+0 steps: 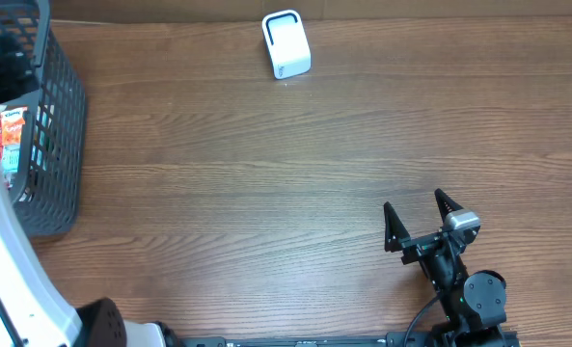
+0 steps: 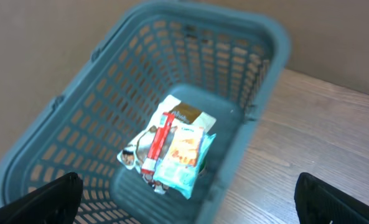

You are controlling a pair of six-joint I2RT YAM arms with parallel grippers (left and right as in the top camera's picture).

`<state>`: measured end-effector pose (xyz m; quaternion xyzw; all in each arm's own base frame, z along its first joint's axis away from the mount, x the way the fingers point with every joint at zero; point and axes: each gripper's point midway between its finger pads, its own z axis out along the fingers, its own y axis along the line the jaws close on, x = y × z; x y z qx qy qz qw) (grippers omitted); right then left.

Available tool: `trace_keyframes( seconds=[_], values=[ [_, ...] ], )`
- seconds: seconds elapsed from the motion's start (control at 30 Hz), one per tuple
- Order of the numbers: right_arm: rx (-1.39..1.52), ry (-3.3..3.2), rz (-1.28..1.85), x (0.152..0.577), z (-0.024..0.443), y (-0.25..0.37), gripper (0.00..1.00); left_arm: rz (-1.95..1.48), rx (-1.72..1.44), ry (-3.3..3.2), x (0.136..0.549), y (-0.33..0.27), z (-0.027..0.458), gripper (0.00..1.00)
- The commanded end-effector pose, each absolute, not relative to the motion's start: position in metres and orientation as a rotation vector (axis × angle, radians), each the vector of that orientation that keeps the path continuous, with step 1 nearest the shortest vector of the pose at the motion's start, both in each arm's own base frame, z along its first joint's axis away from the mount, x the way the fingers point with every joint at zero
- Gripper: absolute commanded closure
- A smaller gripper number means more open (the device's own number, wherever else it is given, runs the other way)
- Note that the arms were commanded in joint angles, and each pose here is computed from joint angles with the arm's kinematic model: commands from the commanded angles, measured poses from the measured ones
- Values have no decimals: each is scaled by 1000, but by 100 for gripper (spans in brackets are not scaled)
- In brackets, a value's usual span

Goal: Scan the item barcode
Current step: 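Move the left gripper into the grey basket toward the items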

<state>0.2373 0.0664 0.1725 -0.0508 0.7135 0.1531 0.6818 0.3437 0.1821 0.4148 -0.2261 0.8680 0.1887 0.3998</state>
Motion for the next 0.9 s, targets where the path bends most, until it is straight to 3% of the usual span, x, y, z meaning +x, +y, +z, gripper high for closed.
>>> trace_keyframes(
  seconds=[0.0, 0.33, 0.87],
  values=[
    [-100, 1599, 329, 238, 170, 63, 0, 295, -547, 2205, 350, 191, 408, 0],
    [-100, 1599, 329, 238, 170, 63, 0, 229, -660, 2303, 360, 257, 351, 1],
    [-100, 1599, 329, 238, 170, 63, 0, -32, -541, 2619, 397, 271, 219, 0]
  ],
)
